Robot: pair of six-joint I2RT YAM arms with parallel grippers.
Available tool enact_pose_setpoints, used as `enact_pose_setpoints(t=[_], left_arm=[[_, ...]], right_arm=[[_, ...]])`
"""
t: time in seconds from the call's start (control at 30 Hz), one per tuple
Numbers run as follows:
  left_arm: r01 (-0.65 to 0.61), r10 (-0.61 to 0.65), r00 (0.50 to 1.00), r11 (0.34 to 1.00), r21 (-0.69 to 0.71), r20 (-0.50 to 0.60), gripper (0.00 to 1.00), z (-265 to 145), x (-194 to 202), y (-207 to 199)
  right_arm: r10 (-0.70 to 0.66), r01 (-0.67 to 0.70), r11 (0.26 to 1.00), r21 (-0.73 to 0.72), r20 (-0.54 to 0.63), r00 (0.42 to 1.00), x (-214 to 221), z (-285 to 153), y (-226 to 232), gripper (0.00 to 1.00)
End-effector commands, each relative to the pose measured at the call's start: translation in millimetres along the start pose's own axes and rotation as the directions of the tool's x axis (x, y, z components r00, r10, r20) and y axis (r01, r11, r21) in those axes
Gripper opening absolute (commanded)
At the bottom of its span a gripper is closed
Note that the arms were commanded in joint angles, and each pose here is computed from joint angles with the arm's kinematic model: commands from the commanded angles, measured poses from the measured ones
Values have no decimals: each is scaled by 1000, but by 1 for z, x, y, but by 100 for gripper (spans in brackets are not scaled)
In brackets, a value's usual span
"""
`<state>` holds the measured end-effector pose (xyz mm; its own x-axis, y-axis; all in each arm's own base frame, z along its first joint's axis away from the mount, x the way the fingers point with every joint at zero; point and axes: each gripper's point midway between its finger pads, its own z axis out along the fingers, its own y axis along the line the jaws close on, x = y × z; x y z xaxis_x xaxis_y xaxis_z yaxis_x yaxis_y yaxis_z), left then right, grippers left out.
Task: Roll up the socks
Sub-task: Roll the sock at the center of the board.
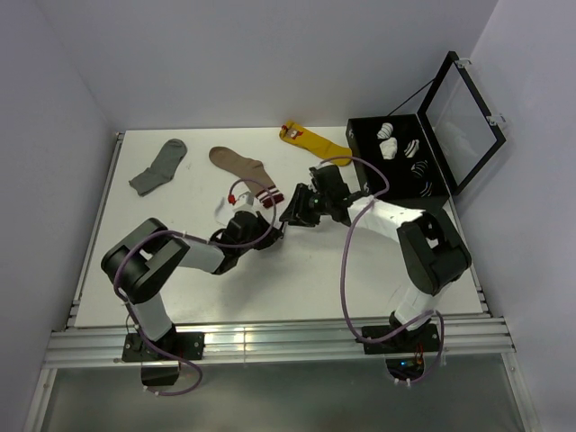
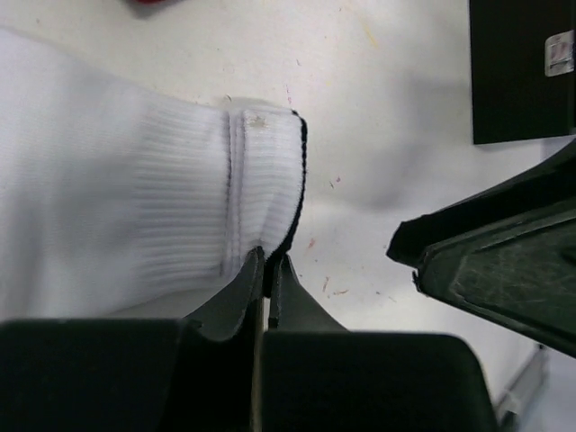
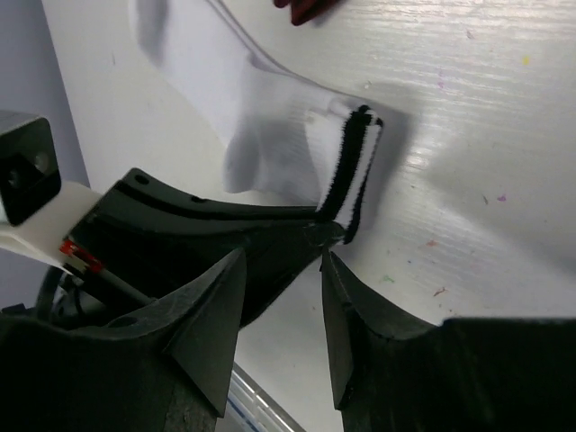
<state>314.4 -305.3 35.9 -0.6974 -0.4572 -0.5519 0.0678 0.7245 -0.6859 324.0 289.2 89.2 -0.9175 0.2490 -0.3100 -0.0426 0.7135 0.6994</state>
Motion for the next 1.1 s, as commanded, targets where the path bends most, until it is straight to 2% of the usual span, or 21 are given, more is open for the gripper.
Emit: enact_pose_setpoints(t=[0.0, 0.2, 0.43, 0.53, 1.07], left_arm=[[112, -111, 987, 994, 3, -117, 0, -7, 21, 13], [233, -228, 965, 972, 22, -133, 0, -16, 19, 22], [398, -387, 909, 916, 51, -155, 0, -23, 17, 35], [430, -417, 895, 901, 58, -159, 0, -23, 17, 40], [445, -428, 879, 895, 40, -212, 0, -16, 23, 41]], right_arm=[[10, -6, 997, -73, 56, 998, -12, -2, 5, 47], [11, -1, 994, -111, 86, 996, -18, 16, -4, 47], [27, -20, 988, -151, 49, 998, -14, 39, -12, 47], [29, -24, 987, -158, 29, 999, -9, 46, -18, 46], [37, -47, 977, -206, -53, 998, 14, 67, -30, 45]])
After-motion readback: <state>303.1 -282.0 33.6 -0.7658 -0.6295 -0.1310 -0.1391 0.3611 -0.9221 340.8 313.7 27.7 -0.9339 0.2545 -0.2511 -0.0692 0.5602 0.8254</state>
